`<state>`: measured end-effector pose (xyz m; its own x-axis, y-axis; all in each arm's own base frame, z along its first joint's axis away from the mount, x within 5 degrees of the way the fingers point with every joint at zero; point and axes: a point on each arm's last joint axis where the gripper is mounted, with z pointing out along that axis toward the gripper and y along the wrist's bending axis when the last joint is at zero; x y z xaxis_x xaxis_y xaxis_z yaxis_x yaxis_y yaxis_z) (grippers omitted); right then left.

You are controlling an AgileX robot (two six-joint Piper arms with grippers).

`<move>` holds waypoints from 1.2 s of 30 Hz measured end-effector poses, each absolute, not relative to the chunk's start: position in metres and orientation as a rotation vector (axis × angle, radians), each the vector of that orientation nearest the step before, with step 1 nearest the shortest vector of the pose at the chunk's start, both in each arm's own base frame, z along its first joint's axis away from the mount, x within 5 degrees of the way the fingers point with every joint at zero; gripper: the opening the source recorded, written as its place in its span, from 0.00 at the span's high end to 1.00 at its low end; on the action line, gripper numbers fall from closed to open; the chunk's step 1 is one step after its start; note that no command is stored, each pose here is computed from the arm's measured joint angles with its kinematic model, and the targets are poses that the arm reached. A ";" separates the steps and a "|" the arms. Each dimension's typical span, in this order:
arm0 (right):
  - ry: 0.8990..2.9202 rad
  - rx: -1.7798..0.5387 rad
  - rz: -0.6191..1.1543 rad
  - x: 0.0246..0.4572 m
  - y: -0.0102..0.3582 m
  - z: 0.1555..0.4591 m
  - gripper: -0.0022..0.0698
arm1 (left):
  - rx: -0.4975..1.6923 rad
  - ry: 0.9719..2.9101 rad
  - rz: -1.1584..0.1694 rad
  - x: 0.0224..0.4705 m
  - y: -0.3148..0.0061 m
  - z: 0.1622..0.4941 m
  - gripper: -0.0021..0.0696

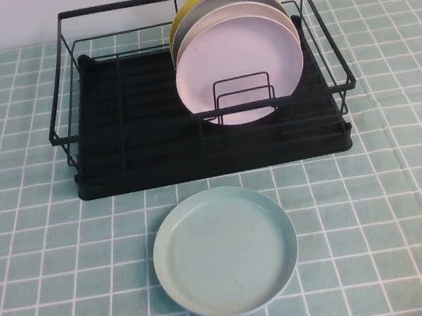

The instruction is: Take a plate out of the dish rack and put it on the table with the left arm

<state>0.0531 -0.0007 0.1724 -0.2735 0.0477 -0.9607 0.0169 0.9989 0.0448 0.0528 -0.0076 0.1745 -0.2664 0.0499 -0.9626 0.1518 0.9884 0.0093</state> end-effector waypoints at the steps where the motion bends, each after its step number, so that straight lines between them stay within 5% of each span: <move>1: 1.848 0.047 0.030 0.053 -0.001 0.172 1.00 | 0.147 1.840 -0.098 0.053 -0.008 0.175 0.98; 29: 1.848 0.047 0.030 0.053 -0.001 0.172 1.00 | 0.147 1.840 -0.098 0.053 -0.008 0.175 0.98; 36: 1.848 0.047 0.030 0.053 -0.001 0.172 1.00 | 0.313 1.811 0.157 0.054 0.000 0.175 0.98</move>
